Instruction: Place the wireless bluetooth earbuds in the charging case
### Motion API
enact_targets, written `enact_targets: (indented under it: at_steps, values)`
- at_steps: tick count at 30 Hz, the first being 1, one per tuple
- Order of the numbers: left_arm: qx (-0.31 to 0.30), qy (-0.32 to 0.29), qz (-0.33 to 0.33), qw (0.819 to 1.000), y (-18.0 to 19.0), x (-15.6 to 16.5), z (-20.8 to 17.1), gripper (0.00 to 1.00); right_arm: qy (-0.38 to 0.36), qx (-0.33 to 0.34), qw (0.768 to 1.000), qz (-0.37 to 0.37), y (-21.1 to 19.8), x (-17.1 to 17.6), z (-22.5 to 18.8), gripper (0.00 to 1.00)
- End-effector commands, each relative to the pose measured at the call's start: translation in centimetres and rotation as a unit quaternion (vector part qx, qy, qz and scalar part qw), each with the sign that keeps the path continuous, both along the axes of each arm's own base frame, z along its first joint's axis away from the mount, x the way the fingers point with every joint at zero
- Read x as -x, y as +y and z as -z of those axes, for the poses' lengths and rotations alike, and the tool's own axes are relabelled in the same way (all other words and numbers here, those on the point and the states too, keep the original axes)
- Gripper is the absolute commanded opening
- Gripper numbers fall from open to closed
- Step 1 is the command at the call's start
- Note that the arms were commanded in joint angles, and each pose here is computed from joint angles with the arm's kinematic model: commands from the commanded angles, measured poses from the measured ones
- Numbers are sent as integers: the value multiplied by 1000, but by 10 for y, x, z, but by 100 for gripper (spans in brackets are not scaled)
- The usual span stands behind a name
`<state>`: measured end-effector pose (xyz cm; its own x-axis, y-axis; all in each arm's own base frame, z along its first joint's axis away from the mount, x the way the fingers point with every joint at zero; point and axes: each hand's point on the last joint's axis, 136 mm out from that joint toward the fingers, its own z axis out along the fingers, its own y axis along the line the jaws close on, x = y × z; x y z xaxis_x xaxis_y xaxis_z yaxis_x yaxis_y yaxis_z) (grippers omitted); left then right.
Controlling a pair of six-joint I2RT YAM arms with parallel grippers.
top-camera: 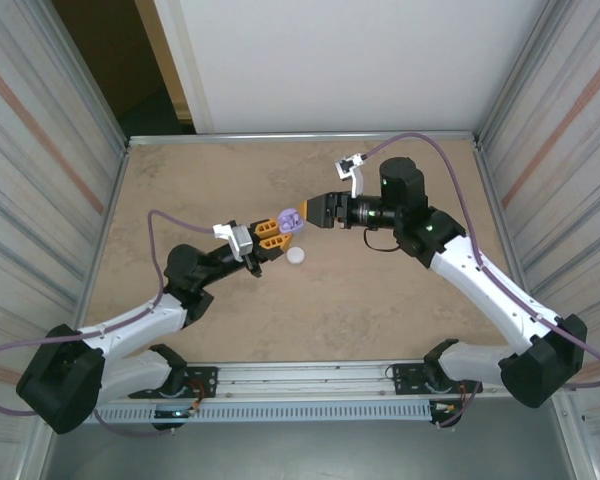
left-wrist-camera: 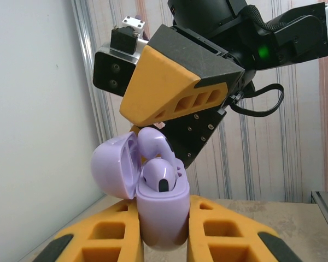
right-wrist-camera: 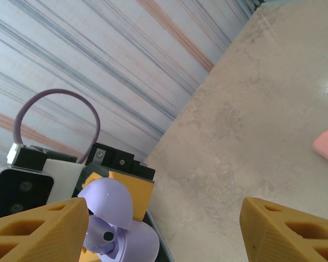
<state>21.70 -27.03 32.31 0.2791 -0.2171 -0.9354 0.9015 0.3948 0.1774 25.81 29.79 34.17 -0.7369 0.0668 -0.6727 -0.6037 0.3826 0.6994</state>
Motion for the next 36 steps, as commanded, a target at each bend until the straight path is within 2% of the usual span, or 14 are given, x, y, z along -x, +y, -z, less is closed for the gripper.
enact_targets:
  at_steps: [1, 15, 23, 28, 36]
  values:
    - [19, -41, 0, 999, 2, 7, -22, 0, -6, -2, 1000, -9, 4, 3, -10, 72]
    - [19, -33, -7, 999, 3, 5, -21, 0, -9, 8, 1000, -9, 4, 9, -7, 71]
    - [15, -21, -7, 1000, 3, 4, -16, 0, -57, 0, 998, 20, -10, 6, -25, 72]
    - [15, -19, -10, 1000, 5, 5, -15, 0, -93, -19, 994, 55, -29, 4, -35, 75]
    - [15, -16, -10, 1000, 6, 5, -14, 0, -136, -21, 988, 74, -46, 12, -42, 81]
